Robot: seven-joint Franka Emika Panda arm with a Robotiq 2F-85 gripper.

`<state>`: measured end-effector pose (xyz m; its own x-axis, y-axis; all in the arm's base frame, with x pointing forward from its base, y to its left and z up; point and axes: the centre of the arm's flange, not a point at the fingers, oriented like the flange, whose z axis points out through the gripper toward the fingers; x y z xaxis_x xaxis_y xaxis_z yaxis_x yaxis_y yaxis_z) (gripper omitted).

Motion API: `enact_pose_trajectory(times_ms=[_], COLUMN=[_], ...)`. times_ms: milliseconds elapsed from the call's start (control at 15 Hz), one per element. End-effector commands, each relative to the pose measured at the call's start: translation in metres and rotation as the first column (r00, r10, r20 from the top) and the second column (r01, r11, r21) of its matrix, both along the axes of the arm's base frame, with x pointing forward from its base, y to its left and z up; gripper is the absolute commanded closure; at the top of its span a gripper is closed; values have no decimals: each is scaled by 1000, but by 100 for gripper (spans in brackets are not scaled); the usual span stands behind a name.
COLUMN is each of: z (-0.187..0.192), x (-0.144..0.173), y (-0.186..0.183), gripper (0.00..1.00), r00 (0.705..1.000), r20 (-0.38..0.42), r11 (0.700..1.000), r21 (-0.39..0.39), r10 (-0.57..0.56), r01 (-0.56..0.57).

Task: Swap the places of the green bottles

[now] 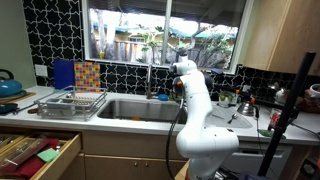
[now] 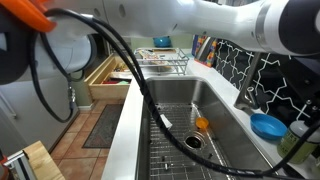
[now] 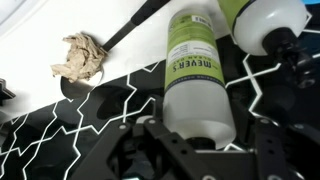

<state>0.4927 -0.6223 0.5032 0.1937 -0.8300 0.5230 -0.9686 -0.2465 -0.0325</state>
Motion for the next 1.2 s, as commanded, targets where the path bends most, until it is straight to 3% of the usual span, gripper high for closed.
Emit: enact_pose_trajectory(times_ms=[0, 333, 400, 467, 533, 933, 1133], z=[-9, -27, -28, -26, -22, 28, 39], x=[9, 16, 16, 16, 16, 9, 13], y=[-22, -25, -24, -23, -22, -1, 14], gripper=[58, 58, 20, 7, 2, 0, 0], r00=[999, 998, 997, 998, 997, 999, 998], r20=[18, 21, 23, 24, 28, 33, -32], r11=[999, 998, 997, 998, 998, 998, 998], r21=[-1, -4, -8, -4, -7, -64, -34], r10=[-49, -65, -71, -65, -65, -18, 61], r01=[49, 65, 71, 65, 65, 20, -62])
